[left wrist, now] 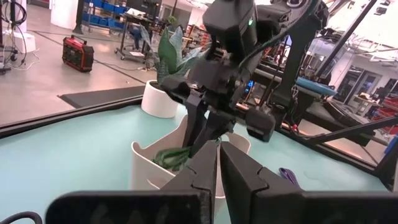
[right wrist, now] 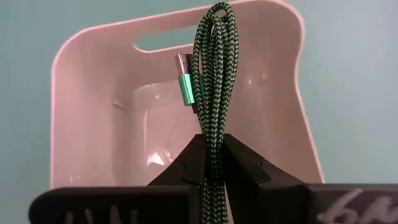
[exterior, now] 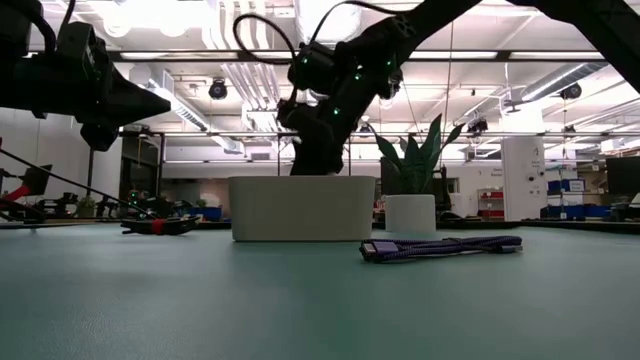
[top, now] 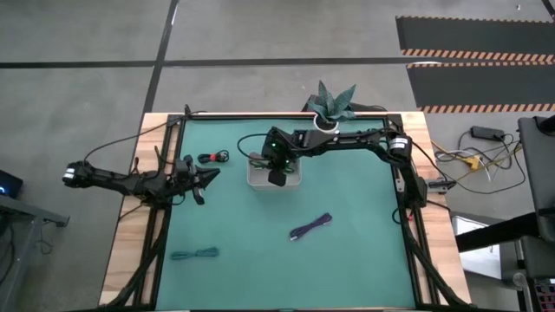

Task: Pick and place USB-C Cables
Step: Put the green charger cable into the white bin

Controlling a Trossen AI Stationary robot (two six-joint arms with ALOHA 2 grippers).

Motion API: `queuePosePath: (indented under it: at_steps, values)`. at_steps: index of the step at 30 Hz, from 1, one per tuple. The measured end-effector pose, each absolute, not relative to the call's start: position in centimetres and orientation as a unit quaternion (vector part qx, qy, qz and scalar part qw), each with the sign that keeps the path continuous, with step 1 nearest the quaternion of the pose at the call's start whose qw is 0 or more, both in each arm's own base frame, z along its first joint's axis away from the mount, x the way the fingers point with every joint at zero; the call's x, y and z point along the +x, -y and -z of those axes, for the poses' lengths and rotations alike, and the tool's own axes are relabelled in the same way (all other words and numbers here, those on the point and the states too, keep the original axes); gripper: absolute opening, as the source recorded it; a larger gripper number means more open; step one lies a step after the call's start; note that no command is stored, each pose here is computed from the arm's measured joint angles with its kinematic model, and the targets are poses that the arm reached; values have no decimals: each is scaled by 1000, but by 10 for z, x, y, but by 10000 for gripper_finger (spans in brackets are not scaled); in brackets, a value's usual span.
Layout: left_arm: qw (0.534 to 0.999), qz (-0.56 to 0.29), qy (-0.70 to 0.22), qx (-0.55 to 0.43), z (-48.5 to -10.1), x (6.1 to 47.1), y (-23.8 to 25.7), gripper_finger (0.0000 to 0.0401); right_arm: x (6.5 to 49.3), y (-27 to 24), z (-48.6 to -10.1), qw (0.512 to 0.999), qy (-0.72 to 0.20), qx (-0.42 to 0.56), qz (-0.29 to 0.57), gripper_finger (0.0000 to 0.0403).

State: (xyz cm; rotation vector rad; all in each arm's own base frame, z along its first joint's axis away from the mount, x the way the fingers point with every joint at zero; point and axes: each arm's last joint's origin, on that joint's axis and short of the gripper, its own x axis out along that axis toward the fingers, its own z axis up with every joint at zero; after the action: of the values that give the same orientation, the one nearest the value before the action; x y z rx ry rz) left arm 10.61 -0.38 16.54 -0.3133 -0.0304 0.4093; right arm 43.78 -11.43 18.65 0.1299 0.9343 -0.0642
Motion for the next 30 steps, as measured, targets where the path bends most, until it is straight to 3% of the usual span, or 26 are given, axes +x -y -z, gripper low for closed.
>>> queuePosePath:
  at_steps: [7, 30]
  values:
    - [967, -204, 15, -155, -165, 106, 4, 6, 438, 114, -167, 875, -480, 57, 22, 29]
    - [966, -206, 15, -154, -165, 106, 4, 6, 438, 114, -167, 876, -481, 44, 15, 29]
